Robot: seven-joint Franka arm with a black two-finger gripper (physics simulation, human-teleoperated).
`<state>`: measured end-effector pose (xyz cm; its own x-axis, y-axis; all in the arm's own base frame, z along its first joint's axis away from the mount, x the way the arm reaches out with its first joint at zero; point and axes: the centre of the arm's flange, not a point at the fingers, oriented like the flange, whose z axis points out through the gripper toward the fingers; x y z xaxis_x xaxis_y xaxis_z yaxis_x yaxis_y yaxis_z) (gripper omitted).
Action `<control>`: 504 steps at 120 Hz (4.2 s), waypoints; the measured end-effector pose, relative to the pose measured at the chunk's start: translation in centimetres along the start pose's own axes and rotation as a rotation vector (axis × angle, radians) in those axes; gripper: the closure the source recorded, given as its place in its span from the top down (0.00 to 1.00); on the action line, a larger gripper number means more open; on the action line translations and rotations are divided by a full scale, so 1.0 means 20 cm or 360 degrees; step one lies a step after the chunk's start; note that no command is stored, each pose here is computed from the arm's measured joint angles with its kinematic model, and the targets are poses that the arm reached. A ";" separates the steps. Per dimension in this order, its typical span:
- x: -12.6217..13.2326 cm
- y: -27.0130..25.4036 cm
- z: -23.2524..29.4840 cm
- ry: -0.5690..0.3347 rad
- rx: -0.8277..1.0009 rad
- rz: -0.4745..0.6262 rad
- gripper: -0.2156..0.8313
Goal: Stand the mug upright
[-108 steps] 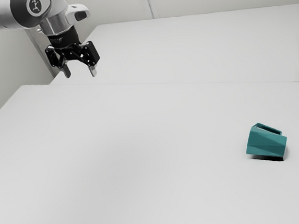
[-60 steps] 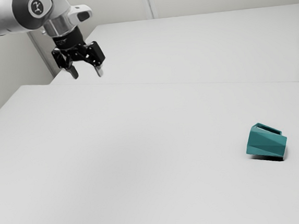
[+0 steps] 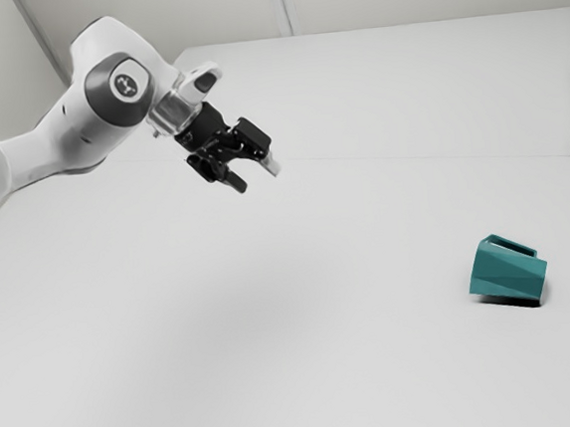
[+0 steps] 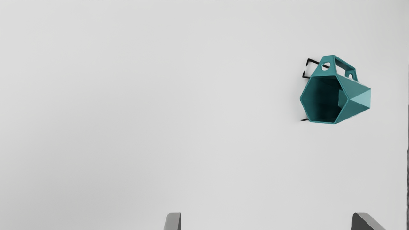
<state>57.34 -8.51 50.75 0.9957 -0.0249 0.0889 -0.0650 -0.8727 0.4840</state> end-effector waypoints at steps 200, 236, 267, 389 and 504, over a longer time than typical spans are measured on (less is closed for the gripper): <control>-0.06 0.32 1.28 0.0056 -0.0780 0.0421 0.77; 0.00 0.40 1.42 0.0017 -0.0787 0.0445 0.77; 0.02 0.48 1.53 -0.0009 -0.0793 0.0474 0.77; 0.06 0.71 1.74 -0.0058 -0.0813 0.0553 0.66; 0.05 0.74 1.75 -0.0059 -0.0804 0.0559 0.08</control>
<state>59.61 -38.57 27.60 0.9101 -0.2940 0.2920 -0.4037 -0.4703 0.7848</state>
